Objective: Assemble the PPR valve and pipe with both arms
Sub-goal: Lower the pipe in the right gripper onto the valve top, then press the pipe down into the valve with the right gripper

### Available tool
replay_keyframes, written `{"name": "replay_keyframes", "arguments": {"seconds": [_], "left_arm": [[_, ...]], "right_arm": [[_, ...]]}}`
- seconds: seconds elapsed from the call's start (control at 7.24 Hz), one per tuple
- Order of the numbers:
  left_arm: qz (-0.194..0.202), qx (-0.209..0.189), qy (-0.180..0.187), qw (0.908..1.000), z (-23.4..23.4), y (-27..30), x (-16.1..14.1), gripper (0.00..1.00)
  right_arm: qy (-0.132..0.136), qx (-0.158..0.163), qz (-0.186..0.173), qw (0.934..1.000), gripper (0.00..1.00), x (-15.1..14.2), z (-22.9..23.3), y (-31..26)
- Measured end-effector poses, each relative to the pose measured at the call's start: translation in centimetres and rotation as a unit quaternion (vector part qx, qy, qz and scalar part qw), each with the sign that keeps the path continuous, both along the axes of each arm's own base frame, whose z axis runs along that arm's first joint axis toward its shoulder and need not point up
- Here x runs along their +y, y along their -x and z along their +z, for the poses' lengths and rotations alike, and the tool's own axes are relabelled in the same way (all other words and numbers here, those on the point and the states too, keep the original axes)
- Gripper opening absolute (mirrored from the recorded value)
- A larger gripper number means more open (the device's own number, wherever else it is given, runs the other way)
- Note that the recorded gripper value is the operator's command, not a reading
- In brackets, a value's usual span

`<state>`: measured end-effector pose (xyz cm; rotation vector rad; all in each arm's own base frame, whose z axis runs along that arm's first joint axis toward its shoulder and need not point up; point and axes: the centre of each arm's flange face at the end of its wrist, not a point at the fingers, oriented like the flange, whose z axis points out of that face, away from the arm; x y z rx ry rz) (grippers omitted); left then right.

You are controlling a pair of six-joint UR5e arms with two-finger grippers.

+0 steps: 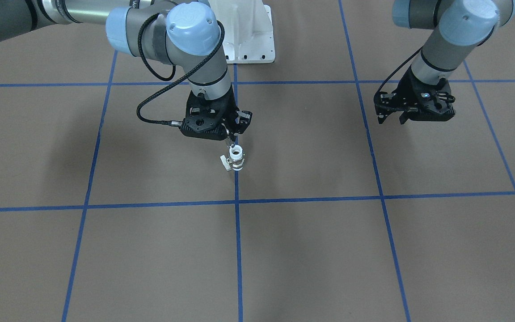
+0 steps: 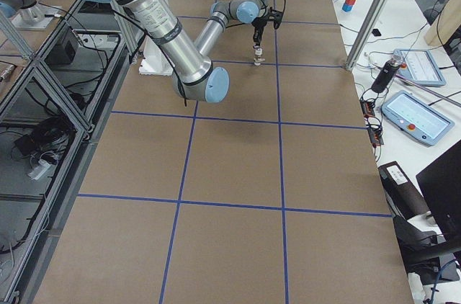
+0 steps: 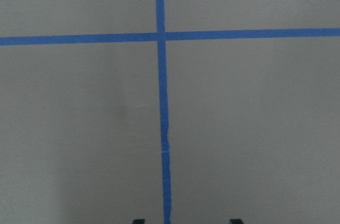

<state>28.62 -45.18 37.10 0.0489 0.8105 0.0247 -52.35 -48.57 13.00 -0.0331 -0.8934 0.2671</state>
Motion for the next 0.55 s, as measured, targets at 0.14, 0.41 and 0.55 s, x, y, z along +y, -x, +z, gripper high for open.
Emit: {"name": "replay_keyframes", "arguments": {"seconds": [0.14, 0.41, 0.55], "left_arm": [[0.000, 0.000, 0.000, 1.0000, -0.01, -0.01, -0.01, 0.63], [0.000, 0.000, -0.001, 1.0000, -0.07, -0.04, -0.02, 0.63], [0.000, 0.001, -0.001, 1.0000, -0.08, -0.05, -0.02, 0.63]], "right_arm": [[-0.001, 0.001, 0.002, 1.0000, 0.00, -0.20, -0.22, 0.18], [0.001, 0.004, 0.003, 1.0000, 0.00, -0.72, -0.70, 0.87], [0.002, 0.006, 0.003, 1.0000, 0.00, -0.83, -0.68, 1.02]]}}
